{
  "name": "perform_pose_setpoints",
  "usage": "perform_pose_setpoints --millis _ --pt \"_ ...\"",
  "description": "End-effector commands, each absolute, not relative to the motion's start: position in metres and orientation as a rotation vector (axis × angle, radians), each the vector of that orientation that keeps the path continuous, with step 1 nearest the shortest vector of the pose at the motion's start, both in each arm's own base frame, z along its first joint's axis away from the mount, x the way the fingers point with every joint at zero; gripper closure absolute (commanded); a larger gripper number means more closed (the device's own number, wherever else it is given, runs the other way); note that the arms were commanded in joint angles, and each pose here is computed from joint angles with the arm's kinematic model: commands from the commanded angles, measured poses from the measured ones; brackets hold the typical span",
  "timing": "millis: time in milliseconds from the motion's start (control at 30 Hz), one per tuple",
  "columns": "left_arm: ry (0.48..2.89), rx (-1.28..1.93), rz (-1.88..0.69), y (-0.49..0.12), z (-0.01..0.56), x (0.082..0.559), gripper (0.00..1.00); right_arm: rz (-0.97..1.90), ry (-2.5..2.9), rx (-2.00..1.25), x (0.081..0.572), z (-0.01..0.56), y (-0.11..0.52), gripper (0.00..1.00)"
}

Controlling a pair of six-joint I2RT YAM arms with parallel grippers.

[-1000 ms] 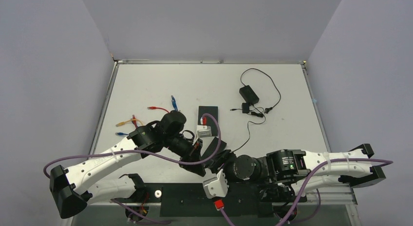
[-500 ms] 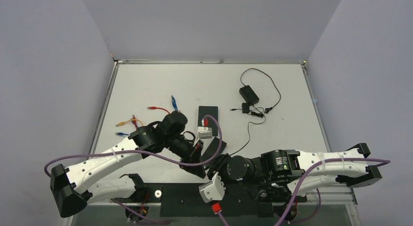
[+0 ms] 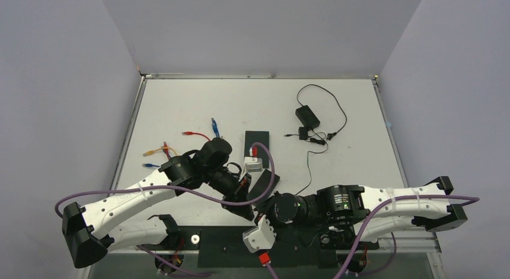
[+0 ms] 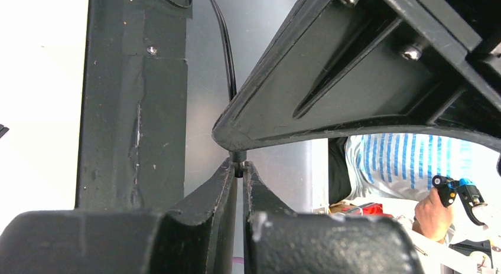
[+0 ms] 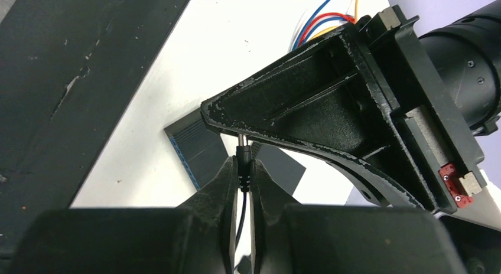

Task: Insert the plug into the switch port
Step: Pick up the power from the center of the board.

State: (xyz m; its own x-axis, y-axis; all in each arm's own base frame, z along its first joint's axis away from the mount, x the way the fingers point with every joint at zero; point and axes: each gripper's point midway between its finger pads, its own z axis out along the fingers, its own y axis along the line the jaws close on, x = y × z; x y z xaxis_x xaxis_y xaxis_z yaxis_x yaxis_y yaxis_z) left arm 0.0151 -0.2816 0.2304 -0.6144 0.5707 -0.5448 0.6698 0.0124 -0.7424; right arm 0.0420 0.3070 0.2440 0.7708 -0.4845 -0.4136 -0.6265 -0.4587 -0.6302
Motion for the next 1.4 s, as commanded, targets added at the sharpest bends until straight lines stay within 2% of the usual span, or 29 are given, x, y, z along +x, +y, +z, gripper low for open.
perform_pose_setpoints --millis 0,133,167,233,300,433,600,833,1067,1367 --pt "2.052 1.384 -1.709 -0.284 0.25 0.013 1.0 0.251 0.812 -2.083 0.042 0.266 0.316 1.0" --pt "2.06 1.372 -1.67 -0.285 0.247 0.017 1.0 0.254 0.825 -2.088 0.042 0.264 0.315 1.0" --pt "2.067 1.361 -1.646 -0.285 0.245 0.02 0.89 0.256 0.831 -2.087 0.042 0.263 0.314 1.0" --pt "2.084 1.344 -1.598 -0.286 0.241 0.025 0.73 0.255 0.846 -2.085 0.043 0.261 0.313 1.0" --pt "2.1 1.321 -1.541 -0.286 0.239 0.032 0.62 0.244 0.877 -2.071 0.046 0.259 0.31 1.0" --pt "2.12 1.249 -1.441 -0.284 0.237 0.048 0.55 0.236 0.988 -2.012 0.059 0.25 0.301 1.0" --pt "2.156 1.037 -1.346 -0.279 0.233 0.083 0.5 0.221 1.155 -1.82 0.089 0.241 0.284 1.0" --pt "2.193 0.659 -1.355 -0.274 0.218 0.128 0.49 0.121 1.41 -1.5 0.142 0.221 0.27 1.0" --pt "2.274 0.487 -1.376 -0.276 0.175 0.134 0.48 0.115 1.631 -1.179 0.2 0.191 0.254 1.0" --pt "2.409 0.468 -1.396 -0.274 0.129 0.122 0.48 0.1 1.851 -1.004 0.248 0.139 0.242 1.0"
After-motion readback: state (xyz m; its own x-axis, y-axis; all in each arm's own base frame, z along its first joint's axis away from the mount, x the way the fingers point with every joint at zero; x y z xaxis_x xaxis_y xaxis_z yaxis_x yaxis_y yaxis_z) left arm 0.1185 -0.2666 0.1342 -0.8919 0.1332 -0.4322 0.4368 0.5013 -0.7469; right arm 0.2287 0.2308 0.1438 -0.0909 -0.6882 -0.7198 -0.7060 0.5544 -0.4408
